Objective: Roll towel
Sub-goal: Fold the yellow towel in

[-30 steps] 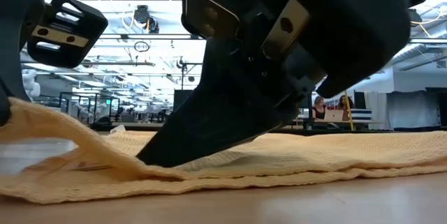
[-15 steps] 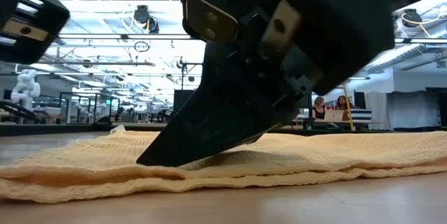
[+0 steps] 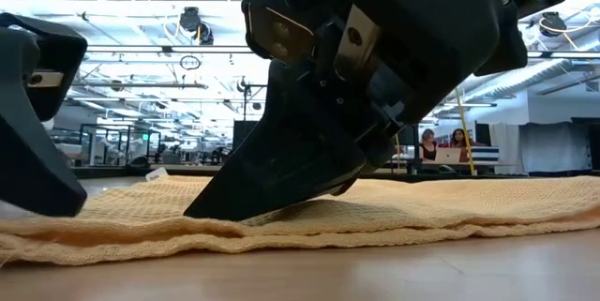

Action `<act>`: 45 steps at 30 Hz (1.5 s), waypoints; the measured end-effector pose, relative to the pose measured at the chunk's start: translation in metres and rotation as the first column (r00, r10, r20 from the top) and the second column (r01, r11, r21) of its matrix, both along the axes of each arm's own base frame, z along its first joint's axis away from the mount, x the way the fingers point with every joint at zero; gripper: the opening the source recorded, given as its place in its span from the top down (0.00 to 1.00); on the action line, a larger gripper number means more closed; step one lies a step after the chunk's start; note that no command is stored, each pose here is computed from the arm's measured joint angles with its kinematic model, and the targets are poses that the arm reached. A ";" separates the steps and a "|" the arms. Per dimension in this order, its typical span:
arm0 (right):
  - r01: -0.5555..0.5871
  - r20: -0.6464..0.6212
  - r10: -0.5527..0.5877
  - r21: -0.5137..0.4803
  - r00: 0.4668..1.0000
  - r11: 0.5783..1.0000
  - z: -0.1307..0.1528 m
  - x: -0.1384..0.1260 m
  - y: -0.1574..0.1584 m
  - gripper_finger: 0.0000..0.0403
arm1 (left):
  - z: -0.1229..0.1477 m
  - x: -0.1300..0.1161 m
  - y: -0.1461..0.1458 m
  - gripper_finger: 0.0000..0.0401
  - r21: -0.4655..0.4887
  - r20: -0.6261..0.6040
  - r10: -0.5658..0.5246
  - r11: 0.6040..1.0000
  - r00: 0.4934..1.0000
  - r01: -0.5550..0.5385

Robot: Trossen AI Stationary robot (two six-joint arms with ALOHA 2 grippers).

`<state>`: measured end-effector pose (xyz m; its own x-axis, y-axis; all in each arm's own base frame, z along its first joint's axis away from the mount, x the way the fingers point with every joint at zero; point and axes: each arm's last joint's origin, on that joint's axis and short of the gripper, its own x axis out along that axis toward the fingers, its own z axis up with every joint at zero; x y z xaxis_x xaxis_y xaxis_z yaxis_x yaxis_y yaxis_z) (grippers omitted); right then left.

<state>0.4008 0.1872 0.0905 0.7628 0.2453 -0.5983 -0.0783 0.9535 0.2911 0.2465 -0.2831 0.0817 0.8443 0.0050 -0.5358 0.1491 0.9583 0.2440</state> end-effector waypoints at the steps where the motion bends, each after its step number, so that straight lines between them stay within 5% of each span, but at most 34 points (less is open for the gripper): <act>1: 0.000 0.000 0.000 0.001 1.000 1.000 0.000 0.000 0.000 0.99 | -0.001 0.001 0.000 0.53 -0.018 -0.010 0.002 1.000 1.000 -0.002; 15: -0.002 0.003 0.002 0.002 1.000 1.000 0.000 0.000 0.000 0.99 | -0.008 0.004 0.011 0.75 -0.071 -0.125 0.062 0.995 0.990 -0.071; 21: -0.005 0.007 0.005 0.004 1.000 1.000 0.000 0.000 0.000 0.99 | -0.010 0.007 0.016 0.95 -0.024 -0.130 0.055 0.998 0.990 -0.059; 28: -0.017 0.032 0.018 -0.049 0.999 0.999 0.016 -0.002 -0.001 0.97 | 0.004 0.004 0.022 0.97 0.029 -0.120 0.076 0.997 0.990 -0.073; 36: -0.019 0.139 0.056 -0.253 0.989 0.967 0.052 -0.016 0.015 0.78 | 0.041 0.000 0.037 0.97 0.016 -0.111 0.109 0.994 0.988 -0.108; 45: 0.112 0.225 -0.030 -0.360 0.974 0.926 0.028 -0.021 0.036 0.54 | 0.052 0.011 0.048 0.97 -0.019 -0.095 0.133 0.991 0.987 -0.136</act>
<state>0.3801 0.2235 0.1185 0.8886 -0.0209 -0.4582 -0.0270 0.9948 -0.0977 0.2579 -0.2346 0.1335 0.7835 0.1008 -0.6132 0.0393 0.9768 0.2107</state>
